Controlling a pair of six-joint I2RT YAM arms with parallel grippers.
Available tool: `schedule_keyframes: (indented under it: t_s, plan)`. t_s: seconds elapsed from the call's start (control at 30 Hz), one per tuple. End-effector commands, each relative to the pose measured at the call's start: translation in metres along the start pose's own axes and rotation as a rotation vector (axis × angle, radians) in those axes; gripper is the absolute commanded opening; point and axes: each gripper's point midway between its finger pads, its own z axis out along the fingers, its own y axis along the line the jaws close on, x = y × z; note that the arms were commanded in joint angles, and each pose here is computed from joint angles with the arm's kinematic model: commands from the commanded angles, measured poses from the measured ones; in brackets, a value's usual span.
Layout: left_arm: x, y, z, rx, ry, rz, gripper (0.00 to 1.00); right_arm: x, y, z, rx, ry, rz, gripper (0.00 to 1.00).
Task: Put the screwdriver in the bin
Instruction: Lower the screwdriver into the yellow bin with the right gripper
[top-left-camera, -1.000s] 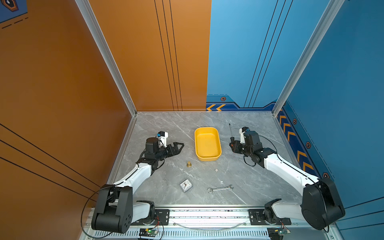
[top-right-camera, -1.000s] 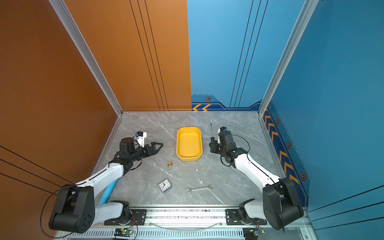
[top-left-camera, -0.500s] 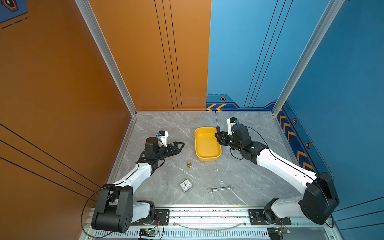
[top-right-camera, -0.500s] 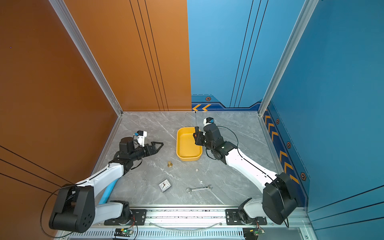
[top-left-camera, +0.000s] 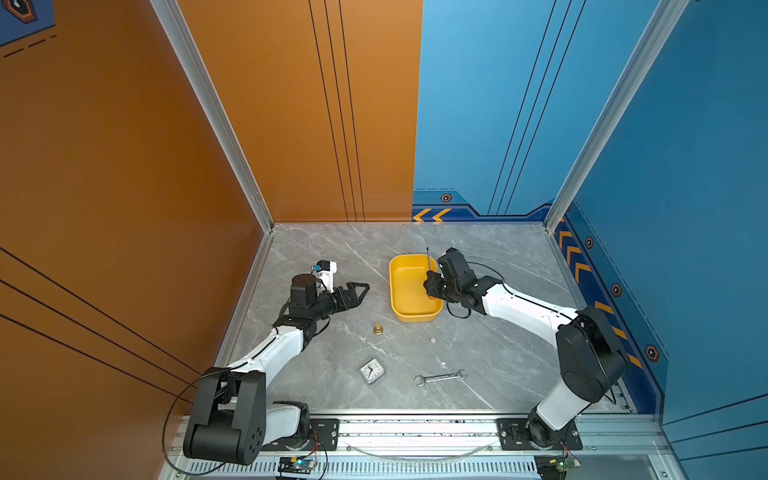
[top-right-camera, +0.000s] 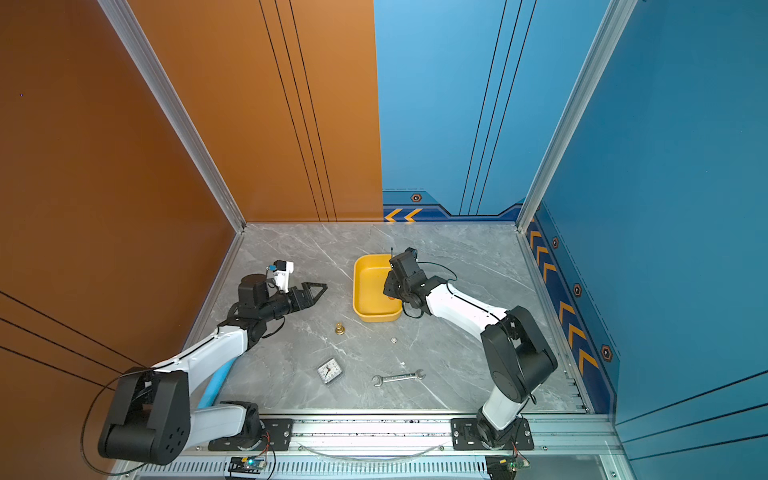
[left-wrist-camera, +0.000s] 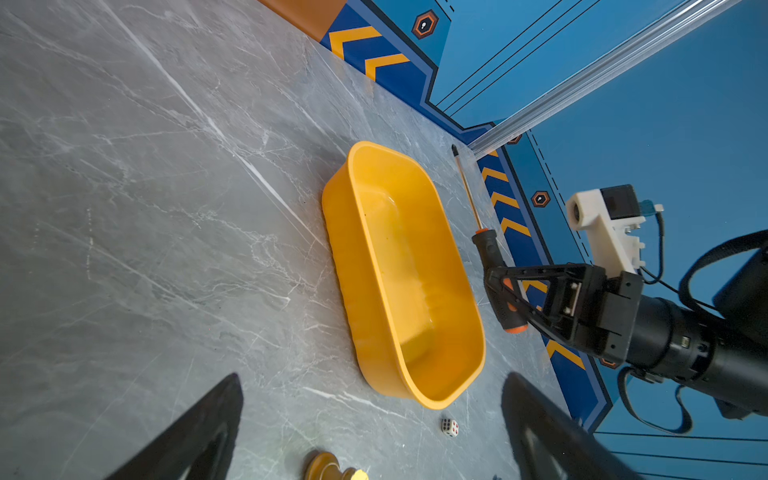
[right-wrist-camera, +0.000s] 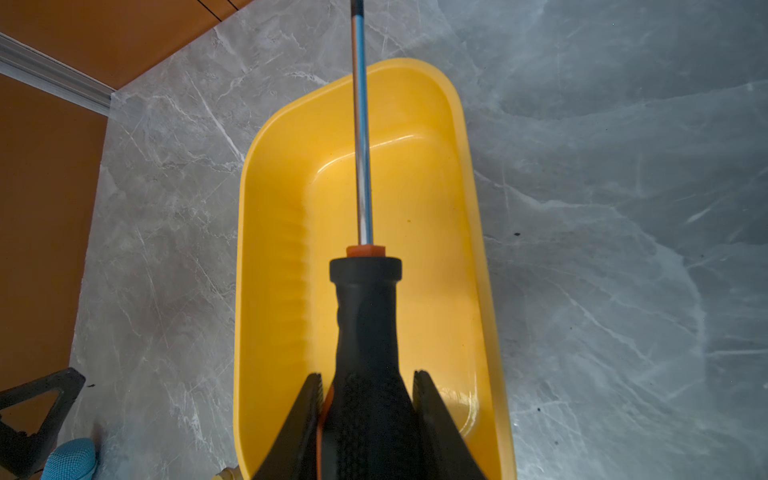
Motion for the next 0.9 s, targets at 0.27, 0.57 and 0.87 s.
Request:
schedule_keyframes:
  t_s: [0.27,0.57,0.87]
  plan:
    - [0.011,0.002,0.004,0.022,0.031,-0.015,0.98,0.005,0.001,0.019,0.051,0.024,-0.008,0.00]
    - [0.012,0.002,0.005,0.025,0.035,-0.018,0.98,0.016,0.005,0.033,0.097,0.055,-0.084,0.00]
    - [0.009,0.000,0.003,0.026,0.025,-0.009,0.98,0.027,0.003,0.052,0.149,0.092,-0.128,0.00]
